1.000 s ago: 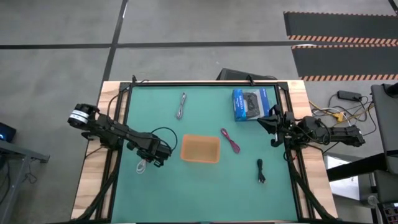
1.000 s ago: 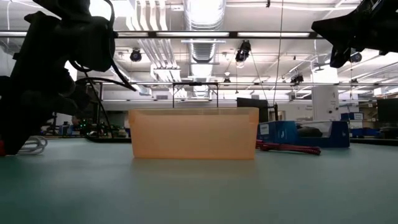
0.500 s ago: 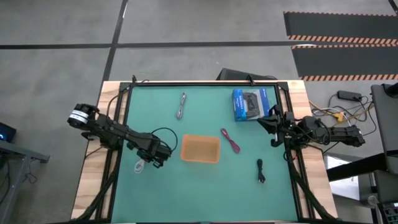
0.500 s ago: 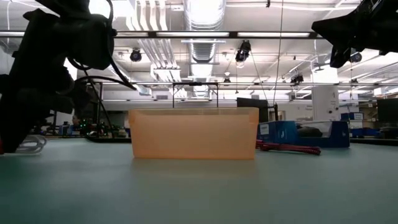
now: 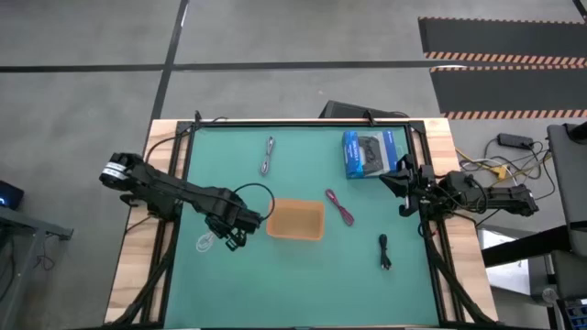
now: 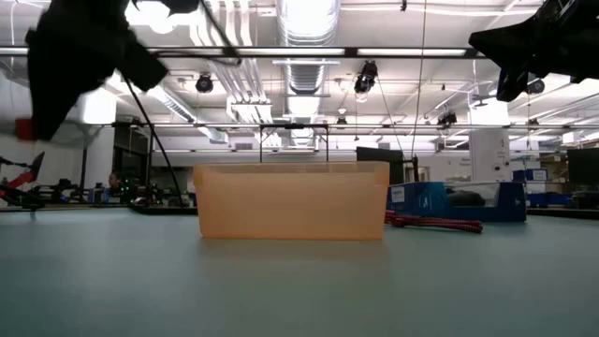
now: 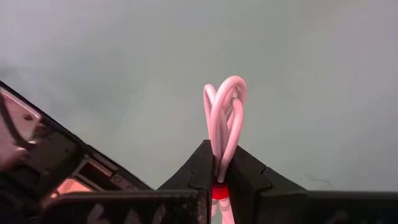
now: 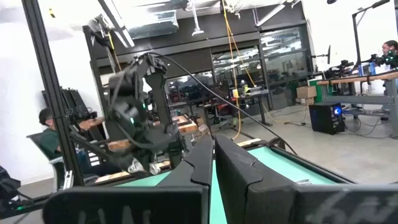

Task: Pick and place USB-C Cables
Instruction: Put the white charger cable into the orange bin

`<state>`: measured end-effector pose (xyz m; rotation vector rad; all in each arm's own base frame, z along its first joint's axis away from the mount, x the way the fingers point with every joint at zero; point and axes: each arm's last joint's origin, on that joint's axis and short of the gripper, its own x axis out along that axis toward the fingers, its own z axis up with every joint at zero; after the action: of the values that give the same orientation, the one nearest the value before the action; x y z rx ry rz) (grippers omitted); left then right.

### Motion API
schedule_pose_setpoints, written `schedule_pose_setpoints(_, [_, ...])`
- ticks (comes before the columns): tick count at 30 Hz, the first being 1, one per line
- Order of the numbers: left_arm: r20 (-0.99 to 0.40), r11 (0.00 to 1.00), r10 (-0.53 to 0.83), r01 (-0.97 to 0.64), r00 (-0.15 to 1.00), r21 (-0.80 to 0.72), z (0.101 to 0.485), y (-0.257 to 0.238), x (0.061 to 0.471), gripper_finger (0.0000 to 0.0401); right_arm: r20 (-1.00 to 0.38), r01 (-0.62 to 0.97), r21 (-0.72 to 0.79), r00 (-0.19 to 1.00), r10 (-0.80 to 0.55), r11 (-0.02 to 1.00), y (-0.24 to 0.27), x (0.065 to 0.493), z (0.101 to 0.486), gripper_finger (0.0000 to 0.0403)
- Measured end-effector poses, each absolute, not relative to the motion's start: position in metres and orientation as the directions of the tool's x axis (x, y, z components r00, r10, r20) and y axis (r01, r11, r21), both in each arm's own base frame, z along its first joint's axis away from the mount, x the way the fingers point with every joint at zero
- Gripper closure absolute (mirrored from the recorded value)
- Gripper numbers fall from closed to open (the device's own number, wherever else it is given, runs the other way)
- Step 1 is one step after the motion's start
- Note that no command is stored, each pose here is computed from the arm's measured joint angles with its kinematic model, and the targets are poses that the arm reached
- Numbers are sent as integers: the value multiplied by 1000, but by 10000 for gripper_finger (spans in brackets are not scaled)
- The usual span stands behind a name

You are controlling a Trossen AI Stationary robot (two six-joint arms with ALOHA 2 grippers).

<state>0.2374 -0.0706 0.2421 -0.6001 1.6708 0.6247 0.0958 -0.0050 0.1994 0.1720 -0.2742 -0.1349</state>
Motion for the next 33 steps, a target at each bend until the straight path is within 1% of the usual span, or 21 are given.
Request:
schedule_pose_setpoints(7, [-995,805,-90,-591,-46,-46,285,-76,251,391,257,112,175,954,-156,978,-5,96,199,394])
schedule_pose_setpoints(12, [-995,830,-94,-550,23,-91,301,-77,256,391,257,112,176,954,-156,978,-5,96,199,394])
schedule_pose_setpoints(15, [-992,848,-90,-515,90,-124,307,-79,264,391,257,112,177,954,-156,978,-5,96,199,394])
schedule_pose_setpoints(18, [-983,877,-77,-457,164,-145,313,-83,281,391,257,112,178,954,-156,978,-5,96,199,394])
schedule_pose_setpoints(29, [-978,968,-18,-242,206,-68,326,-98,342,391,257,112,179,954,-156,978,-5,96,199,394])
schedule_pose_setpoints(33, [-969,988,0,-150,247,-39,330,-102,360,391,255,112,178,954,-156,978,-5,96,199,394])
